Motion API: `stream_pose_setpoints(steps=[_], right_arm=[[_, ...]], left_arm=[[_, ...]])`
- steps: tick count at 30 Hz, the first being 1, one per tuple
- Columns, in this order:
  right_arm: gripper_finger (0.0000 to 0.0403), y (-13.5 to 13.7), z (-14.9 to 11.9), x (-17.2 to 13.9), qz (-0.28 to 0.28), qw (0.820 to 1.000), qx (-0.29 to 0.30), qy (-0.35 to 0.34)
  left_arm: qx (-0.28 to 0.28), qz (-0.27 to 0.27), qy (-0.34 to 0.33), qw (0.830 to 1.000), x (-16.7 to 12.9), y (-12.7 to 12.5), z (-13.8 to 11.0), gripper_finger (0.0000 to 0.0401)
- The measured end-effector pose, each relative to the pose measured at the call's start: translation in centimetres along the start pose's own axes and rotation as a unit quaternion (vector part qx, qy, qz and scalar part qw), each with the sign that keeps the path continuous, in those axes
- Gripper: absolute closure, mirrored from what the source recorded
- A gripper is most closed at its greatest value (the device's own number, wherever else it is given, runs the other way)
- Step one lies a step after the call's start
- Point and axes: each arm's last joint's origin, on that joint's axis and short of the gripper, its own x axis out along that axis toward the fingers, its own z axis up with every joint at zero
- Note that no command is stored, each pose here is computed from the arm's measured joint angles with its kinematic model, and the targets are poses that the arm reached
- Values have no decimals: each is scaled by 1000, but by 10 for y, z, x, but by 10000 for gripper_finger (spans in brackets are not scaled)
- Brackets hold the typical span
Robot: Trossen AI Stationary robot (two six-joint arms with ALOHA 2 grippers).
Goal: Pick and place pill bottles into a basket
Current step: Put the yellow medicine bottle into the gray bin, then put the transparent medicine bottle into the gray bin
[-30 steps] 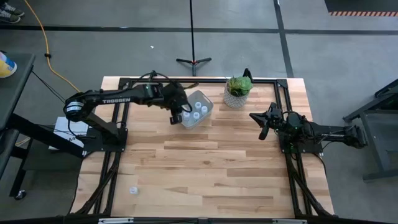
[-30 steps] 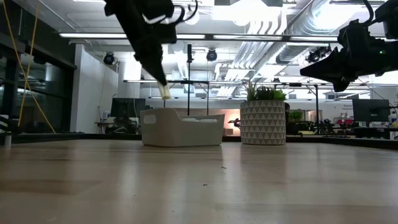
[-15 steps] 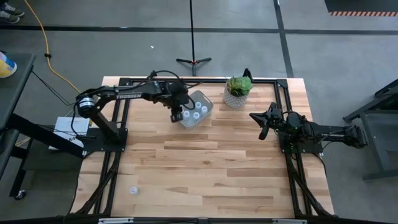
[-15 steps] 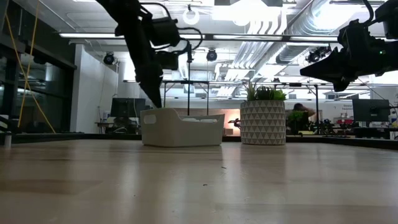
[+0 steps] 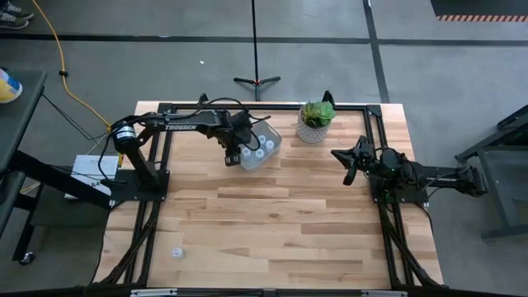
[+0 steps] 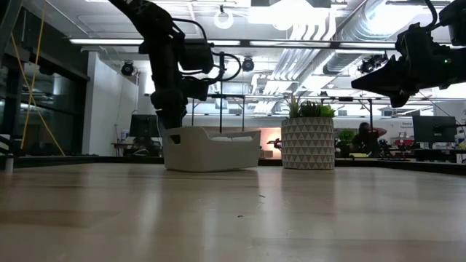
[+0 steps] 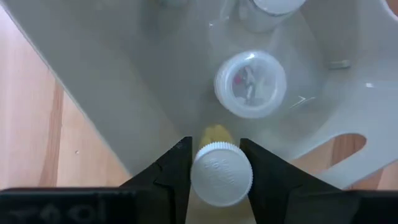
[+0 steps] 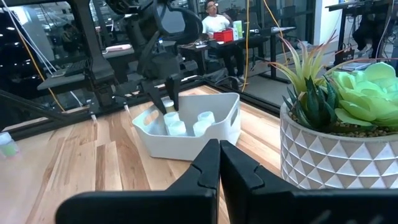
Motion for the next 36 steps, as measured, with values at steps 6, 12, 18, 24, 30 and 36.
stream_pose_setpoints(steps=[6, 12, 18, 24, 30, 36], right_arm=[[402, 0, 0, 0, 0, 1000, 0, 0], [402, 0, 0, 0, -1, 1000, 0, 0], [401, 0, 0, 0, -2, 1000, 0, 0], [400, 0, 0, 0, 0, 1000, 1, 0], [400, 0, 0, 0, 1, 1000, -1, 0], [401, 0, 0, 0, 2, 1000, -1, 1]], left_arm=[[2, 2, -4, 1000, 0, 0, 1, 238], [4, 7, -12, 1000, 0, 1, 2, 209], [4, 15, -3, 1000, 1, 1, 2, 172], [4, 29, -10, 1000, -29, 5, 12, 162], [2, 38, -57, 998, -78, 9, 27, 172], [4, -39, -27, 999, -130, -13, 22, 174]])
